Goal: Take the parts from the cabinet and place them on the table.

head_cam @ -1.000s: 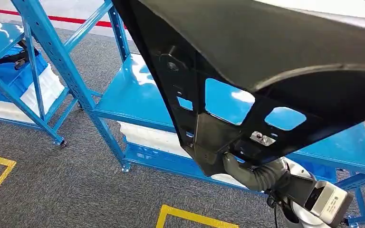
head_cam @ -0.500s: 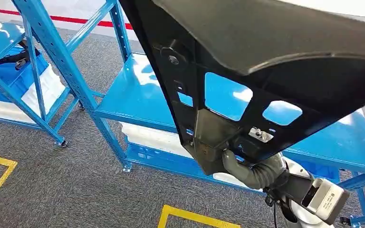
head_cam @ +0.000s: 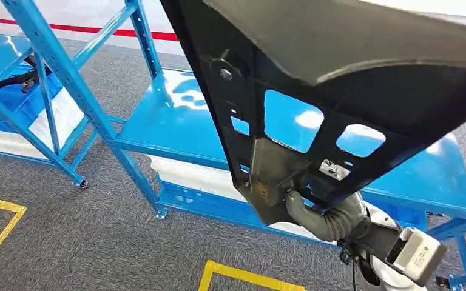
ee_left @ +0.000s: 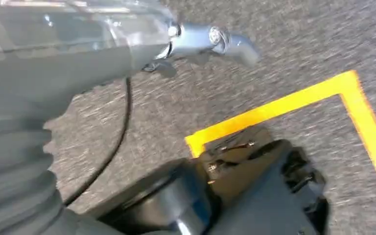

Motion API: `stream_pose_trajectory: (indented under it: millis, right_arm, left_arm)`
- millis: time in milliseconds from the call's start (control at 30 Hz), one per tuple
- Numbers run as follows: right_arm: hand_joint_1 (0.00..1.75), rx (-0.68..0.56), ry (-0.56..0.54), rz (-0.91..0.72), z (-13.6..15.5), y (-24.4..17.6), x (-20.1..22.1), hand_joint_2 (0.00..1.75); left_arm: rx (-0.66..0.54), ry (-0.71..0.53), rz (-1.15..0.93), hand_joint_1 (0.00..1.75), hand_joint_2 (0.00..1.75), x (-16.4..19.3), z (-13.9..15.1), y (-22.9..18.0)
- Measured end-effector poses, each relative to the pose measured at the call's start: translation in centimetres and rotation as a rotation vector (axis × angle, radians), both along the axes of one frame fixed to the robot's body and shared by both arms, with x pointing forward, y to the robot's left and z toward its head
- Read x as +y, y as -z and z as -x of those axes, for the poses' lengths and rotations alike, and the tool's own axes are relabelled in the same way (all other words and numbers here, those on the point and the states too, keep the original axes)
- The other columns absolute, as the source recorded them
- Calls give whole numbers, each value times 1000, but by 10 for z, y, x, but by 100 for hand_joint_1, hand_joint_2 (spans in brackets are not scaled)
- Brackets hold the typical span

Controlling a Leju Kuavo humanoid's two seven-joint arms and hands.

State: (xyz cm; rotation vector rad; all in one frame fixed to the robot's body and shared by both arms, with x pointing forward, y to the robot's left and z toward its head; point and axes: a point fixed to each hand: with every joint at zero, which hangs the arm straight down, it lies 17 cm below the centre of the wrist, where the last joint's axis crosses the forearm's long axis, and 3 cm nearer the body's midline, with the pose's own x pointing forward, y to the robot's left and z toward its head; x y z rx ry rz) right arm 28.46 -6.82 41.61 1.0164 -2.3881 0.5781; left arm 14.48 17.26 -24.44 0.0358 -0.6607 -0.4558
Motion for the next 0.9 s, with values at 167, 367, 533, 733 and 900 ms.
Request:
stream_pose_trajectory:
  millis: [167,367,533,733,900]
  right_arm:
    - [175,-1,-2,-3,0,-1,0,175]
    - [175,3,0,-3,-1,0,0,175]
    - [175,3,-1,-8,0,0,-1,175]
    - [175,5,0,-10,-1,1,-1,175]
    - [175,3,0,-10,-1,0,-1,175]
  left_arm:
    - [-4,-5,0,0,175,1,-2,0]
    - [0,-7,-2,0,175,1,-1,0]
    - [4,-7,-2,0,175,2,2,1]
    - [3,-6,-4,0,175,2,1,1]
    - [1,-6,-3,0,175,1,0,0]
